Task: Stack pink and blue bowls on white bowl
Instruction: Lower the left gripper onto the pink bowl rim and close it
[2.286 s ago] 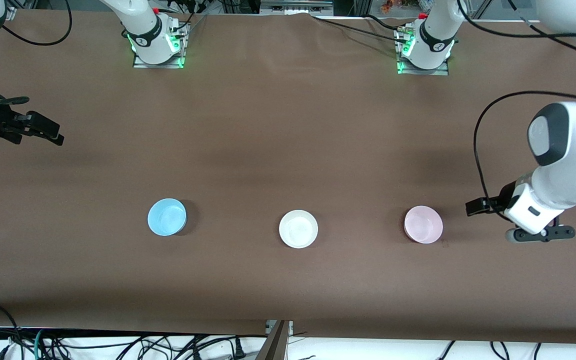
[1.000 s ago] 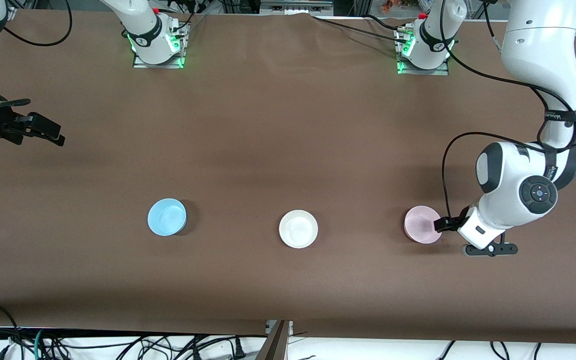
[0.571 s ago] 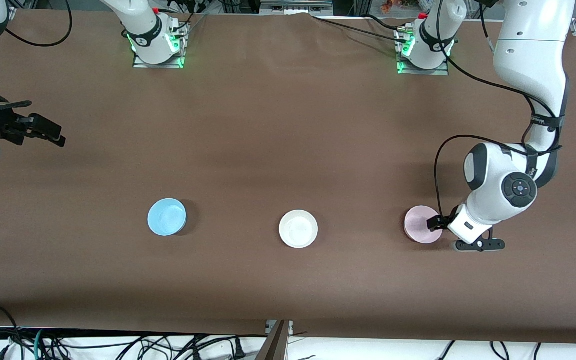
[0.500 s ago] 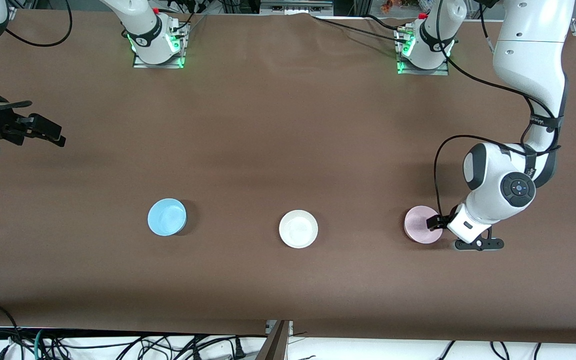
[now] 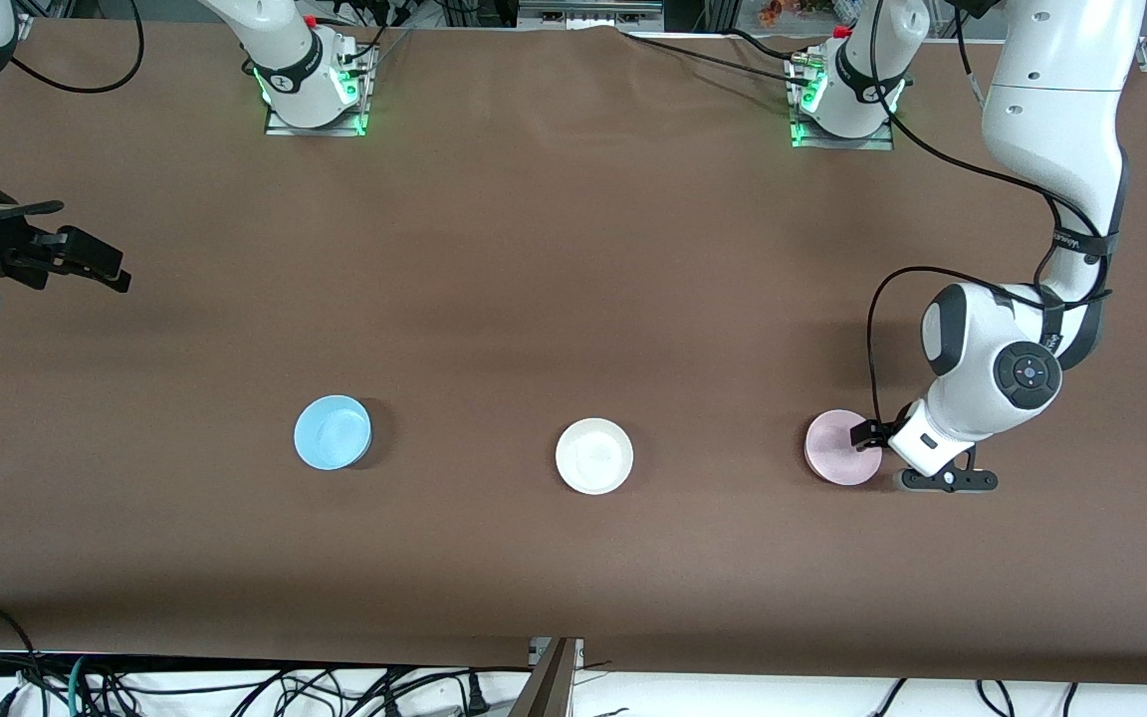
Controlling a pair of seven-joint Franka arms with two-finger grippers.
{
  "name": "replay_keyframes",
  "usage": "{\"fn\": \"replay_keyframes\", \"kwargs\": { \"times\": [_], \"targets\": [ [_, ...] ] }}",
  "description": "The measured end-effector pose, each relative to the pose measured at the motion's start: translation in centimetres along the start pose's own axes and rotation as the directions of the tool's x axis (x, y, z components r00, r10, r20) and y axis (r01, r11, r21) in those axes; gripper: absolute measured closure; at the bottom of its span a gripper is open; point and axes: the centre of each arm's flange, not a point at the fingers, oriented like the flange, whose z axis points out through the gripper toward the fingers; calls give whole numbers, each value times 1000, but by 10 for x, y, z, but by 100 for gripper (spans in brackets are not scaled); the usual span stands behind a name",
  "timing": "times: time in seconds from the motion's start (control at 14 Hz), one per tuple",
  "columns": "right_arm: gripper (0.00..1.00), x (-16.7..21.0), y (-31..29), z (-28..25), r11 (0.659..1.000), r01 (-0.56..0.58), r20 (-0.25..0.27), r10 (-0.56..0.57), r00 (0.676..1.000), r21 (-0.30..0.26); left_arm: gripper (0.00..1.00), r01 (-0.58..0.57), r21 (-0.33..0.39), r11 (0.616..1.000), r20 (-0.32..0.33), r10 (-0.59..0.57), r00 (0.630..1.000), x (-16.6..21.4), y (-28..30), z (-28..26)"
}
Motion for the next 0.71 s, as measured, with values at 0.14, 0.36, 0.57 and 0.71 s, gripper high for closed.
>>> {"fn": "replay_keyframes", "kwargs": {
  "times": [0.14, 0.36, 0.57, 0.71],
  "targets": [
    [0, 0, 0, 0, 1000, 0, 0, 0, 1000, 0, 0, -3, -1, 1000, 3, 3, 1000, -4, 2, 3],
    [0, 0, 0, 0, 1000, 0, -1, 0, 1000, 0, 0, -4, -2, 1000, 7, 4, 1000, -9, 2, 2],
    [0, 0, 0, 0, 1000, 0, -2, 0, 1000, 0, 0, -4, -3, 1000, -17, 4, 1000, -14, 2, 8],
    [0, 0, 0, 0, 1000, 0, -2, 0, 1000, 0, 0, -4, -2, 1000, -30, 4, 1000, -21, 1, 17]
  ]
}}
